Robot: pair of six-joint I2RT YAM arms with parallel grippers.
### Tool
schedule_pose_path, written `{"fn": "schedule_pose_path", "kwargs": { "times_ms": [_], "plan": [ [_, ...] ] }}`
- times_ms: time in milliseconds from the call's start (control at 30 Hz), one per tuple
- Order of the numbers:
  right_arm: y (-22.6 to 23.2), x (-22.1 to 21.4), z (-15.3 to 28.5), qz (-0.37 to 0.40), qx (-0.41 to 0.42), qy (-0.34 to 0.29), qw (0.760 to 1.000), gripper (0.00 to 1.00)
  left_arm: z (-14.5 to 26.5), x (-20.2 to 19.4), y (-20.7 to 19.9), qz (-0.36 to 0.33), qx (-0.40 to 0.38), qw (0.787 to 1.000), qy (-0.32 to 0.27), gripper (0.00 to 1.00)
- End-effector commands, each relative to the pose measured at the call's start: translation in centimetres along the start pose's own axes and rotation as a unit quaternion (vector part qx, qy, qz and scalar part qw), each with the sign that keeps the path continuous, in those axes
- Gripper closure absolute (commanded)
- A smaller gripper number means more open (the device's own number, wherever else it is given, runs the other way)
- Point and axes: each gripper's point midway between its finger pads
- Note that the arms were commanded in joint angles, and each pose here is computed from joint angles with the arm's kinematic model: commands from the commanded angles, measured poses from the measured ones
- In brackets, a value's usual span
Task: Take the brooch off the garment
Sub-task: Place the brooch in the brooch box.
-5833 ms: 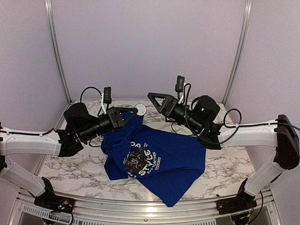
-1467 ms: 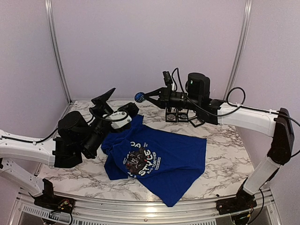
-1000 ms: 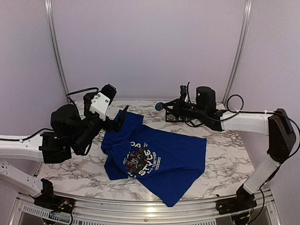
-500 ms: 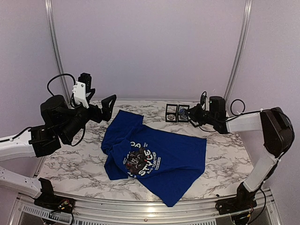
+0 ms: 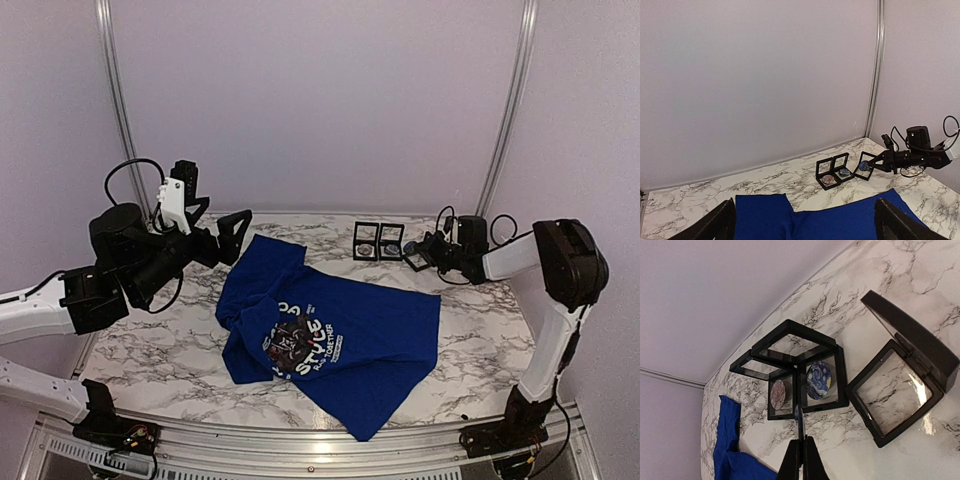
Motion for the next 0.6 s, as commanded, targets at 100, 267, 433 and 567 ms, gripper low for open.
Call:
{"fn": "schedule_pose_path", "kwargs": {
  "times_ms": [100,267,433,567],
  "plan": [
    [-1.0,2.8,-1.6,0.018,0.007,-0.017,1.0,1.0,-0.2,-0.1,0.1,0.01,0.002,1.0,0.014,0.01],
    [-2.1,2.9,-2.3,0.018,-0.006,-0.019,1.0,1.0,-0.5,0.0,0.0,0.015,0.003,1.0,0.017,0.01],
    [-2.9,3.0,-3.0,0.019,-0.016,-0.018,1.0,1.0,-0.9,-0.2,-0.3,0.018,0.001,1.0,0.021,0.01],
    [-3.6,3.0,-3.0,0.019,-0.027,-0.024,0.999,1.0,-1.0,-0.1,-0.4,0.019,0.0,1.0,0.021,0.01]
  ]
}}
Point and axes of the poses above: each gripper's point midway between its finger pads, its own z axis back along the fingers, its own y axis along the line the jaws close on, x = y × z, and after that the axes turned 2 degrees about z, right-handed
